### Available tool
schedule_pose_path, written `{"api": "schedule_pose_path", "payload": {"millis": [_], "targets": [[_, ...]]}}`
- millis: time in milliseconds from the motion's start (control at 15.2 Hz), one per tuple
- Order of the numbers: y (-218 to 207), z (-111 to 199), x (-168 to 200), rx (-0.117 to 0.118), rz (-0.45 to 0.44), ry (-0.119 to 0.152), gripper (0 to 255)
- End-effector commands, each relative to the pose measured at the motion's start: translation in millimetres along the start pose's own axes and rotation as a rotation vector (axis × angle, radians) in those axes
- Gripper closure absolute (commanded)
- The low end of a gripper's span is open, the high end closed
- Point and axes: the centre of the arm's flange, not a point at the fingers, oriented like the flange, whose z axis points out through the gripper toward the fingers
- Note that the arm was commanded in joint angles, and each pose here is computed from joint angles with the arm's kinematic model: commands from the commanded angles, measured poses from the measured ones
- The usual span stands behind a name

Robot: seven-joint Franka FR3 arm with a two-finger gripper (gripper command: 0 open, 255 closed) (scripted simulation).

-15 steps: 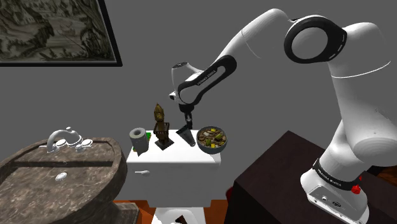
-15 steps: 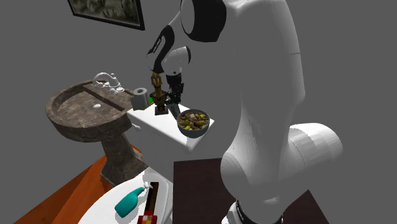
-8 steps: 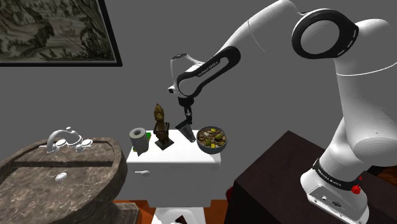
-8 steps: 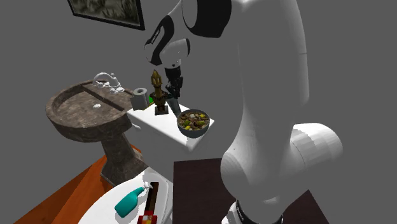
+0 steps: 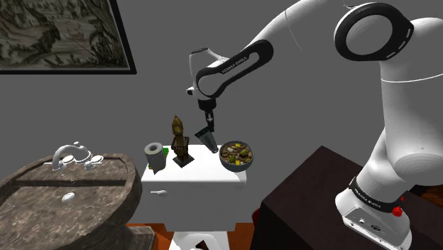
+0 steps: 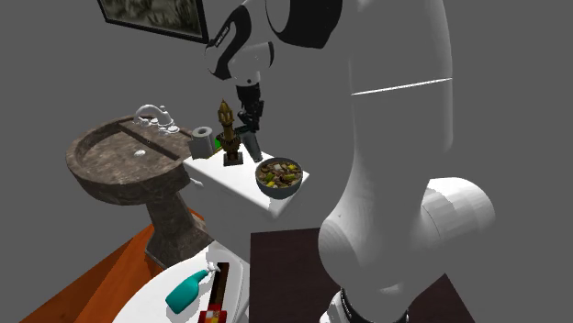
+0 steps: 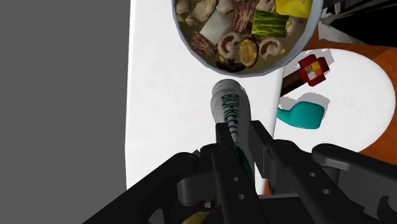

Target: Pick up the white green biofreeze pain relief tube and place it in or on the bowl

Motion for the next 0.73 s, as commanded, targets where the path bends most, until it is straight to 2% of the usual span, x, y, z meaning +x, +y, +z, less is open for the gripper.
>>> {"api": "schedule_pose_path", "payload": {"millis": [0, 660], "targets": [[0.3, -11.0, -1.2, 0.0, 0.0, 0.0, 255], [-1.5, -63.5, -6.1, 0.0, 0.0, 0.0, 255]]}}
